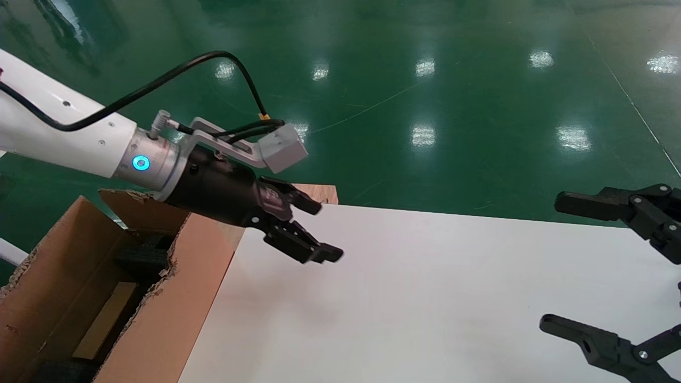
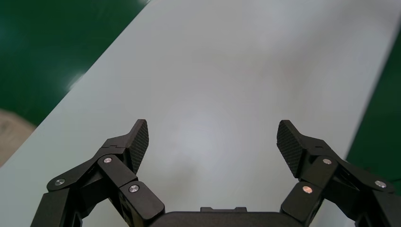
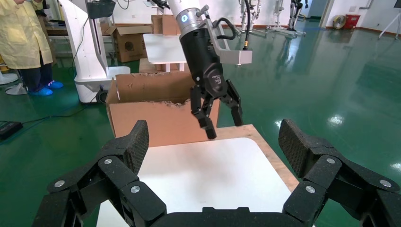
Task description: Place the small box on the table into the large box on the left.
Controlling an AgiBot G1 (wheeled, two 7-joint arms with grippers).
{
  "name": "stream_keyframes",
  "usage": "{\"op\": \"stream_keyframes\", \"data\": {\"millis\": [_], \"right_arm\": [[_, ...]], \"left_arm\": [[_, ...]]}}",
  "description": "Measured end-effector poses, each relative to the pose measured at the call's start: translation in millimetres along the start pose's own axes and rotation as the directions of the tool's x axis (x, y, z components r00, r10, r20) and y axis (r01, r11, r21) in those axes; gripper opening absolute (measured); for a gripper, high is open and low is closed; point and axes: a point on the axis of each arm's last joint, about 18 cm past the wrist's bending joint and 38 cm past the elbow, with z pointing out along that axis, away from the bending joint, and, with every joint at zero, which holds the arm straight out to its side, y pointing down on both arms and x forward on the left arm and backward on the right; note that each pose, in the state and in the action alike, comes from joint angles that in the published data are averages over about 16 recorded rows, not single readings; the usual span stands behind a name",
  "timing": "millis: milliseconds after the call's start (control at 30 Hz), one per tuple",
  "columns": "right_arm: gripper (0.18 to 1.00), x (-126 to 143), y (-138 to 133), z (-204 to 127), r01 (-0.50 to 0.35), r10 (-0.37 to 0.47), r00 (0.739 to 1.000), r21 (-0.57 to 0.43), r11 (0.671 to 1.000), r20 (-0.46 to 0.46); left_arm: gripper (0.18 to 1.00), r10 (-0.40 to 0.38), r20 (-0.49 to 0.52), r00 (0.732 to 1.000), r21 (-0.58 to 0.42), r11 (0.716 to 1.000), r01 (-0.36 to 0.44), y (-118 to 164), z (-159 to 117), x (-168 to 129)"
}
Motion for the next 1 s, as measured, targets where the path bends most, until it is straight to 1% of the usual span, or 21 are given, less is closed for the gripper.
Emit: {"op": "stream_keyframes", "data": {"millis": [133, 267, 367, 500, 633, 733, 833, 1000], "right_arm": [[1.001, 0, 0, 0, 0.0, 0.0, 1.0, 0.0, 1.0, 0.0], [1.001, 0, 0, 0, 0.0, 0.0, 1.0, 0.0, 1.0, 0.0], [1.001, 0, 0, 0, 0.0, 0.0, 1.0, 0.0, 1.0, 0.0], [1.001, 0, 0, 0, 0.0, 0.0, 1.0, 0.0, 1.0, 0.0], [1.001, 0, 0, 0, 0.0, 0.0, 1.0, 0.0, 1.0, 0.0], [1.001, 0, 0, 0, 0.0, 0.0, 1.0, 0.0, 1.0, 0.0], [1.001, 0, 0, 0, 0.0, 0.0, 1.0, 0.0, 1.0, 0.0], [1.001, 0, 0, 0, 0.0, 0.0, 1.0, 0.0, 1.0, 0.0]], "left_arm": [[1.001, 0.047, -0.071, 0.996, 0.071, 0.997, -0.042, -3, 8, 14], [1.001, 0.097, -0.128, 0.987, 0.149, 0.986, -0.078, -5, 12, 26], [1.001, 0.137, -0.161, 0.977, 0.211, 0.972, -0.101, -5, 14, 35], [1.001, 0.19, -0.192, 0.963, 0.295, 0.947, -0.128, -5, 13, 45], [1.001, 0.243, -0.206, 0.948, 0.379, 0.913, -0.152, -3, 9, 55], [1.001, 0.282, -0.206, 0.937, 0.44, 0.882, -0.168, -1, 5, 61], [1.001, 0.319, -0.198, 0.927, 0.499, 0.846, -0.185, 2, 0, 67], [1.001, 0.376, -0.166, 0.912, 0.589, 0.779, -0.214, 9, -11, 75]]}}
